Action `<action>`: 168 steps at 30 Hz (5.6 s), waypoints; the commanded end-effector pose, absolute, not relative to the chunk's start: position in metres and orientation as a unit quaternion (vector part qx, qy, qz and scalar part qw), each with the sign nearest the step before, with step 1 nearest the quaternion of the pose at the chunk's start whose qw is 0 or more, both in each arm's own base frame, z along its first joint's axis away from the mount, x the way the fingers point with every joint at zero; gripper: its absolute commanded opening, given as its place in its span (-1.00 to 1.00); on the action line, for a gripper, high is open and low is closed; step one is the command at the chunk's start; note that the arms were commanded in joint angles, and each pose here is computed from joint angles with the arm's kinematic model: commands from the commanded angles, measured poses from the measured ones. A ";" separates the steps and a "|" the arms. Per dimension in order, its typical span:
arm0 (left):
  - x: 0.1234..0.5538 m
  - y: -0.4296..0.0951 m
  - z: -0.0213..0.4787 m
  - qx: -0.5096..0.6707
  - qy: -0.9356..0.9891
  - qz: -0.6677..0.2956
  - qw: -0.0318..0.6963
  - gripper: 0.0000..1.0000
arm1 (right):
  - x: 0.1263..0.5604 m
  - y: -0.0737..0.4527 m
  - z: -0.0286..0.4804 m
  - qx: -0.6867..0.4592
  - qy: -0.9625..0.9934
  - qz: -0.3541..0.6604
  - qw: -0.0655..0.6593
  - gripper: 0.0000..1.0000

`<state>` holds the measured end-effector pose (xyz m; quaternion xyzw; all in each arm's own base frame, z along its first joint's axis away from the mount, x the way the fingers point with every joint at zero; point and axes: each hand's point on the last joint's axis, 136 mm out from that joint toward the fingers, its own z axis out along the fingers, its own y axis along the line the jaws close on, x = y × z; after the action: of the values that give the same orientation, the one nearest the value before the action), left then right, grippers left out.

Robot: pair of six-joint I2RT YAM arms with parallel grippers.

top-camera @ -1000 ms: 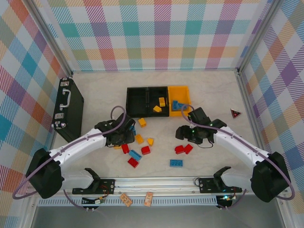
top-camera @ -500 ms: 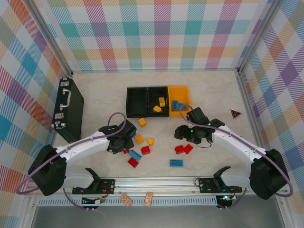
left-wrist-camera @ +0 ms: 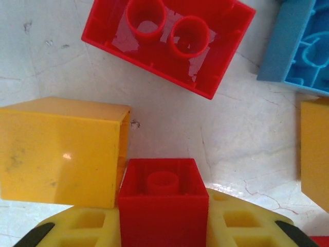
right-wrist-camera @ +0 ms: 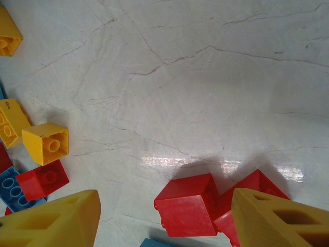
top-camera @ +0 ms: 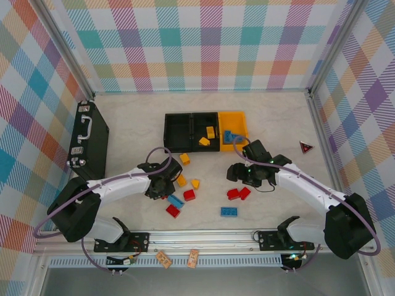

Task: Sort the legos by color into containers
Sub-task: Pick up the lego from the middle-left of the table, then place the lego in the container, then pick up the lego from the center of the table, then place the lego in the container.

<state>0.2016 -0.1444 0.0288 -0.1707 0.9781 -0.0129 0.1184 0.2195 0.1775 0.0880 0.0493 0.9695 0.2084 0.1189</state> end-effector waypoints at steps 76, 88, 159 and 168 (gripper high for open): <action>0.396 -0.194 0.136 -0.060 0.970 -0.044 0.232 0.02 | 0.253 0.225 0.137 -0.005 0.946 0.285 0.155 0.37; 0.335 -0.183 0.150 -0.043 0.970 -0.088 0.224 0.06 | 0.239 0.197 0.121 0.008 0.965 0.220 0.141 0.37; 0.340 -0.284 0.130 -0.012 0.976 -0.074 0.203 -0.51 | 0.238 0.205 0.128 0.026 0.953 0.253 0.163 0.37; 0.392 -0.303 0.125 -0.009 0.976 -0.068 0.209 -0.51 | 0.270 0.205 0.155 0.036 0.943 0.248 0.217 0.38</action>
<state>0.3845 -0.3121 0.1238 -0.0161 0.9731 -0.0878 0.2124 0.2517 0.2034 0.1340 0.0296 0.9527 0.2428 0.1805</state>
